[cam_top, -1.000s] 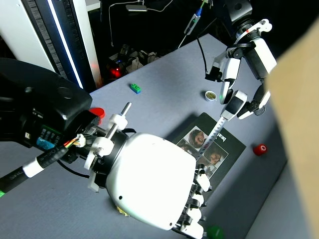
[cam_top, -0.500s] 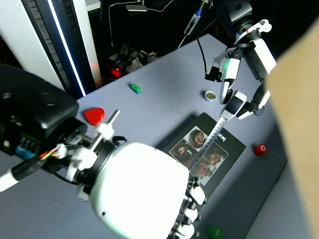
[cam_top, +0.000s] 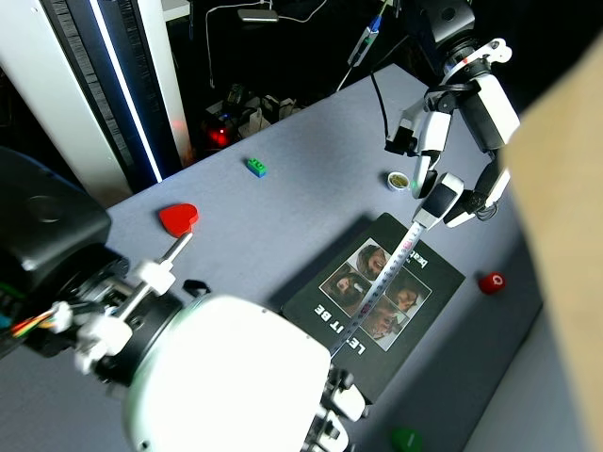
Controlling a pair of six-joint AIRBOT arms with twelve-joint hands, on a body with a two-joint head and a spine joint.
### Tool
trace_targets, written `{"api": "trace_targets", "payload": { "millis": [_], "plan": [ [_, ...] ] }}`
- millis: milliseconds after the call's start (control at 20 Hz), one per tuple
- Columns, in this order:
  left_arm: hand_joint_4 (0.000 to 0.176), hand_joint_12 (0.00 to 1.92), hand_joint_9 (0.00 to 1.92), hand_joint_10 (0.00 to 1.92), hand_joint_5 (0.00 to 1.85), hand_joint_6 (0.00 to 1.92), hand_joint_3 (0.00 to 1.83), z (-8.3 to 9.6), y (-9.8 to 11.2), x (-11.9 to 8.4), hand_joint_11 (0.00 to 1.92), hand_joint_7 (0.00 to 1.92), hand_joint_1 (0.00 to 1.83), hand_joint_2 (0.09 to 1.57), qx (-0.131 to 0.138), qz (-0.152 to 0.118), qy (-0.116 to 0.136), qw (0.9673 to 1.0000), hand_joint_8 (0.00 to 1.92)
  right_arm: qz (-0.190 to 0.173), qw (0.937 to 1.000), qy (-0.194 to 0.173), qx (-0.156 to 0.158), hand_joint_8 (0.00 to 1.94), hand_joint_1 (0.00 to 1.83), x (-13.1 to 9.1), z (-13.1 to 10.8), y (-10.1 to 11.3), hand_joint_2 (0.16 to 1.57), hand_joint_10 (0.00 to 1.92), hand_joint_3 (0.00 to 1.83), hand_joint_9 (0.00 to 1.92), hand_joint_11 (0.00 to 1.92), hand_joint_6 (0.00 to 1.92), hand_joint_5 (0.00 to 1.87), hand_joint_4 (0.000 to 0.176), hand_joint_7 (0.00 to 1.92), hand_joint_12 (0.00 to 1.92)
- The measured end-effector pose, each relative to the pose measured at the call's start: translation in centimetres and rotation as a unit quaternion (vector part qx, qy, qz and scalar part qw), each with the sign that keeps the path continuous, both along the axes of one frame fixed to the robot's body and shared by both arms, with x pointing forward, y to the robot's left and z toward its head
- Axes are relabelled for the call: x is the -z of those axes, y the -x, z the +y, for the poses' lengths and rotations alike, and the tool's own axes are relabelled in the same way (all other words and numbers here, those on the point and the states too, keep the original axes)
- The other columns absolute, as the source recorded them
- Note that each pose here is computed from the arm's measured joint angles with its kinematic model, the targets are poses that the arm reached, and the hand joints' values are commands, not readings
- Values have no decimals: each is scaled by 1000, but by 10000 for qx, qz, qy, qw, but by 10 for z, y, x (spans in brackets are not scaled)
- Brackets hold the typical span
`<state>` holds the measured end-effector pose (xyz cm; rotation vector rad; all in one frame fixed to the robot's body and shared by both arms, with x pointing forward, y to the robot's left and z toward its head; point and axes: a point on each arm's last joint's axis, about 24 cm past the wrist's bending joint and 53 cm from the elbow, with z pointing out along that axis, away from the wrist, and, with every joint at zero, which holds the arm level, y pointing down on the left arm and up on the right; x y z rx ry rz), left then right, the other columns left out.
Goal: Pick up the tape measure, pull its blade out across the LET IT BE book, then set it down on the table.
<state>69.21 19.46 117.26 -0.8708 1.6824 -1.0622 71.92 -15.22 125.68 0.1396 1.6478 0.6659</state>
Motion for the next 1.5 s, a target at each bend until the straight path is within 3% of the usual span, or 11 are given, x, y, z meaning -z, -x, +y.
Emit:
{"api": "trace_targets", "payload": {
  "millis": [300, 750, 800, 850, 900, 1500],
  "plan": [
    [0, 1510, 965, 1056, 987, 734, 1, 0, 0, 0, 782, 1066, 1497, 1085, 0, 0, 0, 10000, 841, 44, 9998, 67, 185, 1159, 1162, 4, -24, 0, 1210, 835, 2, 790, 566, 1360, 751, 13, 863, 1434],
    [0, 1495, 984, 1039, 1019, 702, 0, 0, 0, 0, 790, 1056, 1497, 1079, 2, 1, 0, 10000, 838, 76, 9994, 150, 316, 1184, 1159, 8, -41, 1, 1217, 853, 0, 776, 556, 1370, 737, 12, 856, 1450],
    [0, 1164, 962, 1141, 1013, 737, 0, 0, 0, 0, 815, 1068, 1409, 1082, 1, 1, 0, 10000, 858, 93, 9993, 150, 336, 1184, 1159, 9, -43, 1, 1217, 854, 0, 776, 556, 1370, 737, 12, 856, 1450],
    [0, 1151, 962, 1146, 1013, 737, 0, 0, 0, 1, 814, 1071, 1406, 1082, 3, 6, -12, 10000, 853, 100, 9992, 166, 337, 1185, 1159, 11, -43, 1, 1217, 856, 0, 775, 559, 1371, 736, 13, 856, 1452],
    [0, 1020, 956, 1169, 1009, 748, 0, 0, 0, 1, 851, 1070, 1391, 1083, 3, 9, -6, 10000, 858, 97, 9993, 170, 334, 1185, 1158, 10, -43, 1, 1218, 859, 0, 779, 573, 1371, 736, 13, 855, 1458],
    [0, 970, 949, 1152, 1054, 676, 1, 0, 1, 3, 887, 1113, 1390, 1071, 11, 29, -22, 10000, 822, 24, 9991, 242, 358, 1183, 1158, 8, -45, 1, 1218, 882, 0, 797, 555, 1380, 748, 15, 843, 1445]
  ]
}}
